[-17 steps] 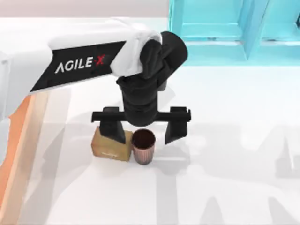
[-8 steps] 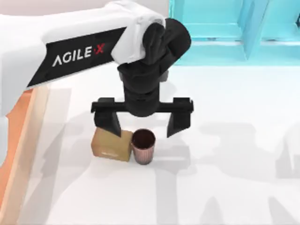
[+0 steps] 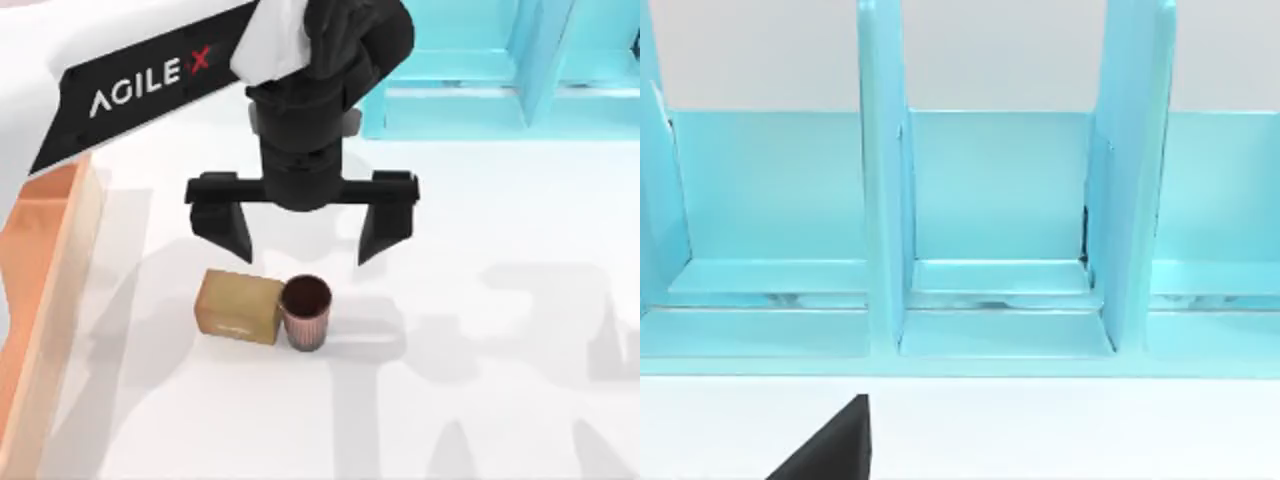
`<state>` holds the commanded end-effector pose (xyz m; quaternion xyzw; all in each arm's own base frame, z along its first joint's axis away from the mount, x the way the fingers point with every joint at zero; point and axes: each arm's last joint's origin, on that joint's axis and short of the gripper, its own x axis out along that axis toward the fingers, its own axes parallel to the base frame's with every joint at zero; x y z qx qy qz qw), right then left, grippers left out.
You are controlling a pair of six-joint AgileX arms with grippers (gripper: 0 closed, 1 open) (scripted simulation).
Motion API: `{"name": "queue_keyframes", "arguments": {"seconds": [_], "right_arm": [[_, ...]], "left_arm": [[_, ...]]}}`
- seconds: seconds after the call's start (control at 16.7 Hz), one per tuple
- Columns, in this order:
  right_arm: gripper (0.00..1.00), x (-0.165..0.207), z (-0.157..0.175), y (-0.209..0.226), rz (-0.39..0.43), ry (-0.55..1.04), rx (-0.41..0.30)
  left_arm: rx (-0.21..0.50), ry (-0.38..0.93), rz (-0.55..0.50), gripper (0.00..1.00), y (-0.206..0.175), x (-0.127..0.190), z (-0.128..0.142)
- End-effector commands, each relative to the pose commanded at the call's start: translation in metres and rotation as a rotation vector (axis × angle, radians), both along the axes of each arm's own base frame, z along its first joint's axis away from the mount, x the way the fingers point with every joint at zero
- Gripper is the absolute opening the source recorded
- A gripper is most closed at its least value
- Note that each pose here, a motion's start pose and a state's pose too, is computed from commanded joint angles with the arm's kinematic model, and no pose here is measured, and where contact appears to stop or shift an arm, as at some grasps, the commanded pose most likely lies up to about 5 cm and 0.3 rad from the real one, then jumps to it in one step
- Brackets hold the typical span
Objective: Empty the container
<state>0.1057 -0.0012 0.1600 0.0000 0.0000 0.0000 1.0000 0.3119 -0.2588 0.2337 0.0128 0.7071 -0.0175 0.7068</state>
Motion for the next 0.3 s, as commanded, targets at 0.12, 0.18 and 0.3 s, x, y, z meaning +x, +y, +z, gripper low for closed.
{"name": "queue_keyframes", "arguments": {"seconds": [0.12,0.18,0.3], "right_arm": [[1.00,0.000,0.000,0.000,0.000,0.000,0.000],[1.00,0.000,0.000,0.000,0.000,0.000,0.000],[1.00,0.000,0.000,0.000,0.000,0.000,0.000]], "left_arm": [[-0.005,-0.010,0.000,1.00,0.002,-0.001,0.017],[-0.007,-0.015,-0.001,1.00,0.003,-0.002,0.024],[-0.008,-0.018,-0.001,1.00,0.004,-0.003,0.029]]}}
